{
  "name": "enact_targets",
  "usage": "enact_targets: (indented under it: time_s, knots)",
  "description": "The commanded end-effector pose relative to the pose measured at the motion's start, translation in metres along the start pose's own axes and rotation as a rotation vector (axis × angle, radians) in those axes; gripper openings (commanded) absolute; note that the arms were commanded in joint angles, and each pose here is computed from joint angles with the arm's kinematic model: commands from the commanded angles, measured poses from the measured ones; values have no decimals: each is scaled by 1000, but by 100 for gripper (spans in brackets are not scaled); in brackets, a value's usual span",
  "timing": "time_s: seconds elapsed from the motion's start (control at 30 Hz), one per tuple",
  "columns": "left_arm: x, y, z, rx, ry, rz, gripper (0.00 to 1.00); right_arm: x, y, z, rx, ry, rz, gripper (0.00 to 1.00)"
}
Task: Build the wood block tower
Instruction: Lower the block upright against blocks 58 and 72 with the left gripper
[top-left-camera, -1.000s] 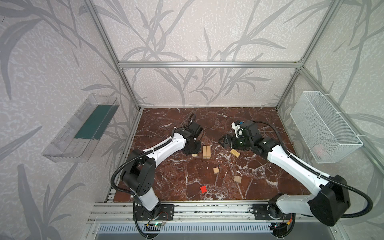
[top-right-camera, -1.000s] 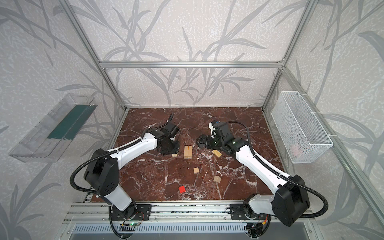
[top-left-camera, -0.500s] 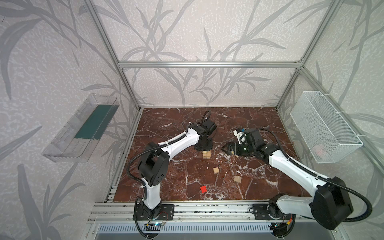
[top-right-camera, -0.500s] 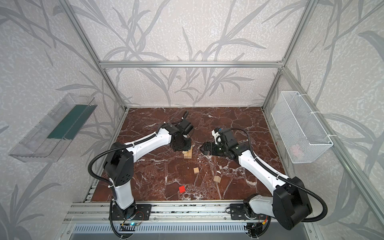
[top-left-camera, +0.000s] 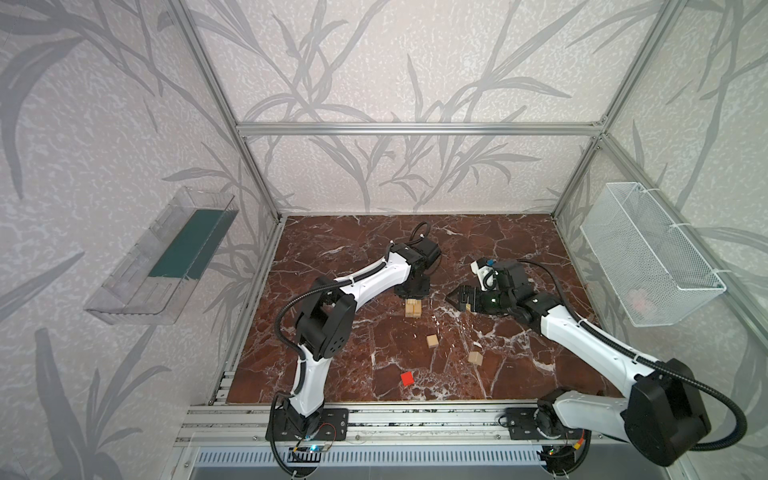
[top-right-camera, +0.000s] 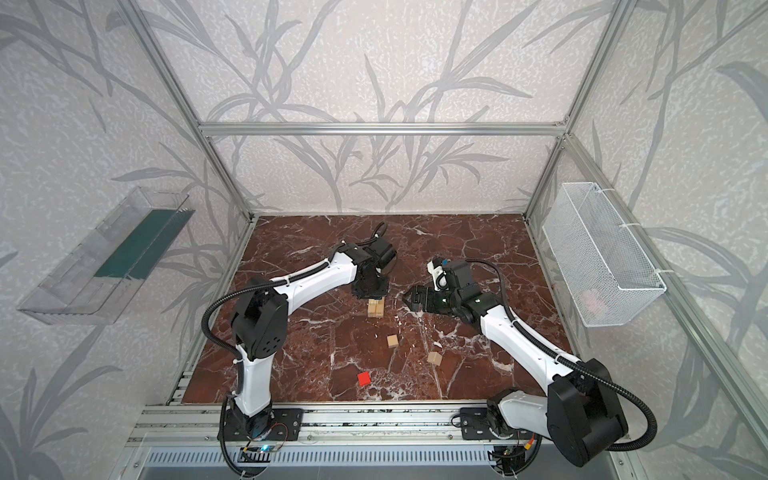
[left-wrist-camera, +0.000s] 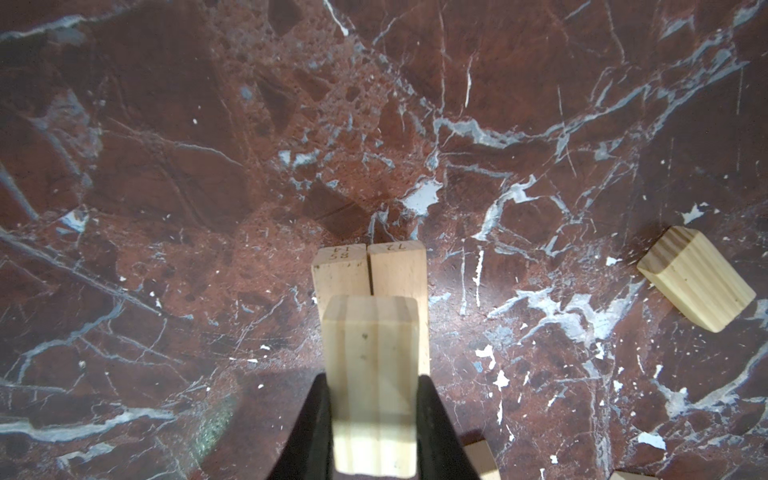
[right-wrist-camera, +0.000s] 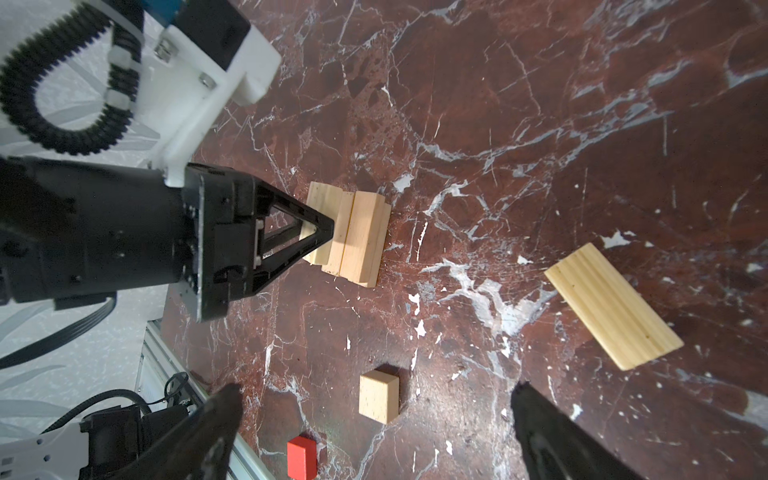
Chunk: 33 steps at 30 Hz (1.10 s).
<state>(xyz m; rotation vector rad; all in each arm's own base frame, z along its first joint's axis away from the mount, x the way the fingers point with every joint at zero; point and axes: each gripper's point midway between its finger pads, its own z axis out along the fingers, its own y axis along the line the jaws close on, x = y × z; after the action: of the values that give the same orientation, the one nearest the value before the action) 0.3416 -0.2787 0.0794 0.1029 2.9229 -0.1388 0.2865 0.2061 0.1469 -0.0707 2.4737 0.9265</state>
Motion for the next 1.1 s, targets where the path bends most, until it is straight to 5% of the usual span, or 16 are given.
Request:
enact_targets:
  time_s: [0.0, 1.07]
  knots:
    - [1, 0, 2, -31, 12, 1, 11, -3, 1, -4, -14, -23, -10, 99]
    - [5, -1, 22, -106, 39, 28, 12, -7, 0, -9, -24, -50, 16, 99]
